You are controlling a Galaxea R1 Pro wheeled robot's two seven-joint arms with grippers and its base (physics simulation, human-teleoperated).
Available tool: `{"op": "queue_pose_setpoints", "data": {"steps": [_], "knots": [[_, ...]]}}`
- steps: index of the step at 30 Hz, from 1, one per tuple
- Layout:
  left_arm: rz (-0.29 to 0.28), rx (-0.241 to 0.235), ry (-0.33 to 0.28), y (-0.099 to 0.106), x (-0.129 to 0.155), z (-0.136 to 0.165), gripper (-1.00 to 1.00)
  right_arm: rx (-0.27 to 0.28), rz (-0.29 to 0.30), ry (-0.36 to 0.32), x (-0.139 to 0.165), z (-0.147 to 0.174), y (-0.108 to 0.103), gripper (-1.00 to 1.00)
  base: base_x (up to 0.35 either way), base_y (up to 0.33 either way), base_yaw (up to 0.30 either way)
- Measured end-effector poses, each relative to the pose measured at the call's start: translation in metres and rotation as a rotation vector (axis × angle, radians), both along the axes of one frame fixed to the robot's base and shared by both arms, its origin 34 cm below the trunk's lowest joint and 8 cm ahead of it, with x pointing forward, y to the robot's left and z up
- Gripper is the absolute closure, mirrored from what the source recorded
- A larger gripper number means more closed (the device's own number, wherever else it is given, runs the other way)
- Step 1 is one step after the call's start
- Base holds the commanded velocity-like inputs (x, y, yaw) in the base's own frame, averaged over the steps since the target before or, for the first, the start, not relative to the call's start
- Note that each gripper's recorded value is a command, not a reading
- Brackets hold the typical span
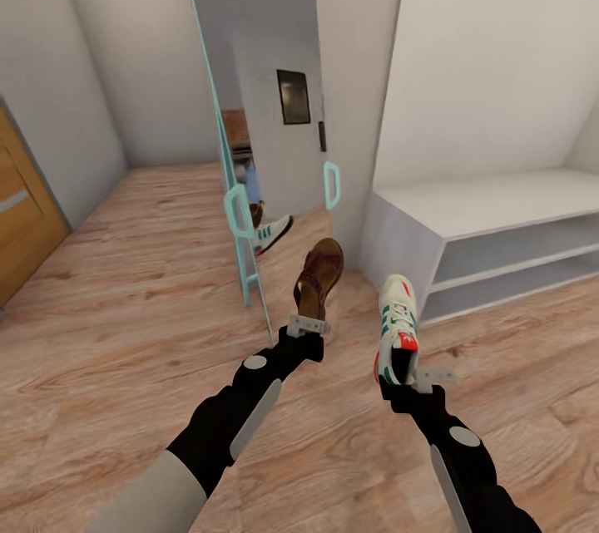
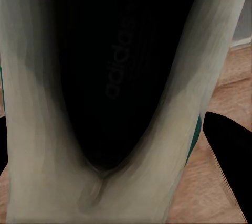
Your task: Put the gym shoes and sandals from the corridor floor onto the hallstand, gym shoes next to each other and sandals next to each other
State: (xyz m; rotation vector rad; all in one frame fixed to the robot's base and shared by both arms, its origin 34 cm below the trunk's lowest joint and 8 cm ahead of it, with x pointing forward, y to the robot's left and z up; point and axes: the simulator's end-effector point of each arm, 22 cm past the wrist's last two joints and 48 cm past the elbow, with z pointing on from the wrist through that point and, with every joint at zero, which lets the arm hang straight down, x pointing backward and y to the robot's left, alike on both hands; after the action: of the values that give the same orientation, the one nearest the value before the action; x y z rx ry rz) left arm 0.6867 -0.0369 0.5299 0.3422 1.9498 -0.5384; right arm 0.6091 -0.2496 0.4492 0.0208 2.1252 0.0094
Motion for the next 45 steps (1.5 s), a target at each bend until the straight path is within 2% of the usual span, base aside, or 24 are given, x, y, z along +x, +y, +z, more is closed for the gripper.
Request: {"op": "queue_pose_setpoints", "data": {"steps": [8,30,45], "knots": [[0.0,0.001,-0.005,0.0,-0.0003,0.0037,1.0,0.0,0.0,-0.009,0.0008,0.0043,0.0,1.0,0.0,-0.233,0.223],[0.0,0.001,-0.004,-0.0001,-0.0006,0.0034,1.0,0.004,-0.001,-0.009,0.0006,0.0046,0.0003,1.0,-0.002,-0.008,0.005],[0.0,0.0,-0.003,-0.0001,-0.0007,0.0028,1.0,0.004,-0.001,-0.01,0.0009,0.005,-0.0001,1.0,-0.194,-0.173,0.0]]}}
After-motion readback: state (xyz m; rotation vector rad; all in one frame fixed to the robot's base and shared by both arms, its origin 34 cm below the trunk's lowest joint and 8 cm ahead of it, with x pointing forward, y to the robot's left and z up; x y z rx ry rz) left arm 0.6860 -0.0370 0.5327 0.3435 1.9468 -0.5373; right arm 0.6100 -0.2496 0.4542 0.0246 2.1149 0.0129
